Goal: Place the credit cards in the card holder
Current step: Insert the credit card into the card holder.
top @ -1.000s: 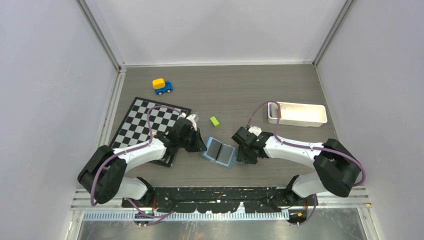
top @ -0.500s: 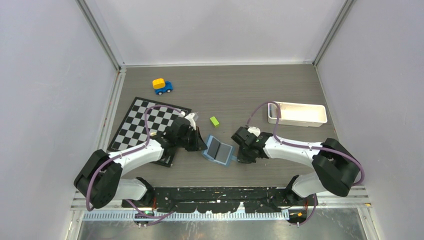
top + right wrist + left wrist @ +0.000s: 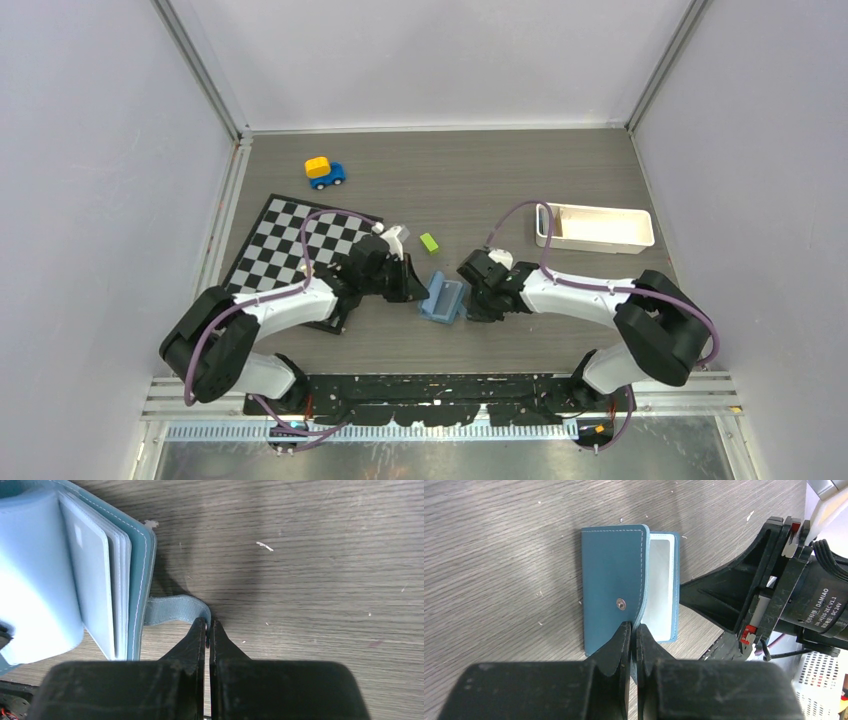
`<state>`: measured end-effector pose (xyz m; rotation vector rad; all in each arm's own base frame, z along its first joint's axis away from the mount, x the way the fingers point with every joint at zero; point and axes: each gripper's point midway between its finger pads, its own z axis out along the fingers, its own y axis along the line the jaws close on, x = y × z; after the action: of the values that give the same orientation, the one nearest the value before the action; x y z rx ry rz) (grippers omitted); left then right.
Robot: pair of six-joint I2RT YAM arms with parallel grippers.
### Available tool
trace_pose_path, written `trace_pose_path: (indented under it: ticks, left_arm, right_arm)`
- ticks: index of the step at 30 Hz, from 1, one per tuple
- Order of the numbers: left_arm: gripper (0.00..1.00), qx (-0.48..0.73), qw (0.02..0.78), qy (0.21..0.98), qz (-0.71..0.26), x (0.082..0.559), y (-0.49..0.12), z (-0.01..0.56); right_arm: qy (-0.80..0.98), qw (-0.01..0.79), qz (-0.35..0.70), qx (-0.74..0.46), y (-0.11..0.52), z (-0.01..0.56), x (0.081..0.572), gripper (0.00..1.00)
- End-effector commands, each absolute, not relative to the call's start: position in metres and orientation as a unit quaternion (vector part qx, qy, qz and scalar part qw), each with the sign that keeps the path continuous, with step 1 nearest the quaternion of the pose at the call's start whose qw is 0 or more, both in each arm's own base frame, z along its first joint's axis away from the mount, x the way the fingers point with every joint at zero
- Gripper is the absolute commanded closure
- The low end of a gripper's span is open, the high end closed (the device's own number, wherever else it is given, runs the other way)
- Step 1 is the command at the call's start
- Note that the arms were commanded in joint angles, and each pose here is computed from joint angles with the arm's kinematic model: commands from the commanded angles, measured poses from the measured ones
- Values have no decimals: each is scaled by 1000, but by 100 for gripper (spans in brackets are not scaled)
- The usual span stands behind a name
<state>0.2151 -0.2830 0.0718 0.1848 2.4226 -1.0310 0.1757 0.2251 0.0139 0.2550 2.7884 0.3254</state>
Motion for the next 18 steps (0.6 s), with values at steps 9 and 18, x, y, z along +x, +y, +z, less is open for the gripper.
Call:
trace_pose_path:
  ticks: [9,18]
  left_arm:
    - [100,42,276,921,-271,222,-246,62]
    - [100,30,284,925,-250,226,-235,66]
  right_arm:
    - [976,178,93,88,217,15,181,90]
    - [968,233,65,71,190,72,210,45]
